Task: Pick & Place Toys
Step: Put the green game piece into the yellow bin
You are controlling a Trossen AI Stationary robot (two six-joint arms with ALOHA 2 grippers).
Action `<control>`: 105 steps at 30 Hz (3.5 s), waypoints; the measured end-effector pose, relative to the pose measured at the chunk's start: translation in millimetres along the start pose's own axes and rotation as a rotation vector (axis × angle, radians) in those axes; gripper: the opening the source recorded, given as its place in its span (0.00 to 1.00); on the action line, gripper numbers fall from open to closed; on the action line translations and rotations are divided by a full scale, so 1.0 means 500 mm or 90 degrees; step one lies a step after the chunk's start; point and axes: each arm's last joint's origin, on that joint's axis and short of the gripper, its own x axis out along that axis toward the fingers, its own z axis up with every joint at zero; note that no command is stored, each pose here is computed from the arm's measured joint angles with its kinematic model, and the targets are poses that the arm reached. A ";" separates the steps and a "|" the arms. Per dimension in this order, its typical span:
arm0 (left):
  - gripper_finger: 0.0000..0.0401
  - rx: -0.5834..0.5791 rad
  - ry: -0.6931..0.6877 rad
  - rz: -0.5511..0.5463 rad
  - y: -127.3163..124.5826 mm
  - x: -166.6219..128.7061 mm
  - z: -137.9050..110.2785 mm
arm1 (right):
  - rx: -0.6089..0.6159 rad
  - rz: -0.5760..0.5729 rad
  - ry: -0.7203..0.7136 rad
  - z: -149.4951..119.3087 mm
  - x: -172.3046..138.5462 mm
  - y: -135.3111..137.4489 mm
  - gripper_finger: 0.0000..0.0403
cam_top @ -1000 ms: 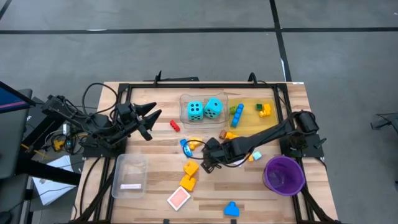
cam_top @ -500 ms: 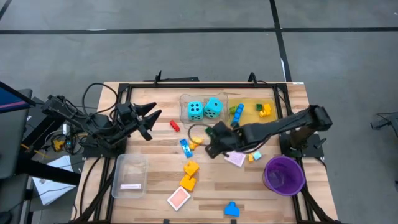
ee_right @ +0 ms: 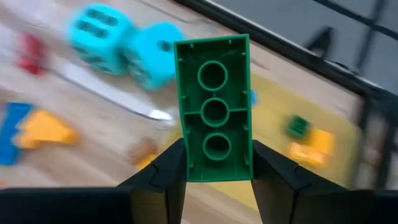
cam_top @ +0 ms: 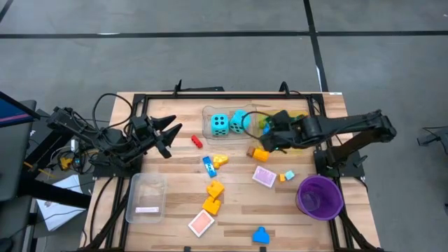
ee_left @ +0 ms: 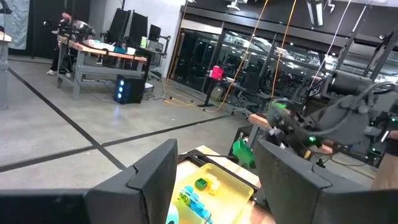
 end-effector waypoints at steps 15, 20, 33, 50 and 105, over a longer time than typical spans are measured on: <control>0.52 -0.003 0.001 0.000 0.000 0.000 0.000 | 0.082 -0.099 0.091 -0.015 0.067 -0.048 0.34; 0.52 -0.002 0.001 0.000 0.000 0.000 -0.001 | 0.149 -0.003 0.132 -0.041 0.140 -0.047 0.34; 0.52 -0.003 0.002 0.000 0.000 0.000 -0.001 | 0.277 0.133 0.150 -0.029 0.251 -0.079 0.34; 0.52 -0.008 0.002 0.000 0.000 0.000 -0.001 | 0.326 0.133 0.161 0.010 0.287 -0.131 0.35; 0.52 0.001 0.007 0.001 0.001 0.000 -0.004 | 0.395 0.125 0.164 0.016 0.338 -0.103 0.41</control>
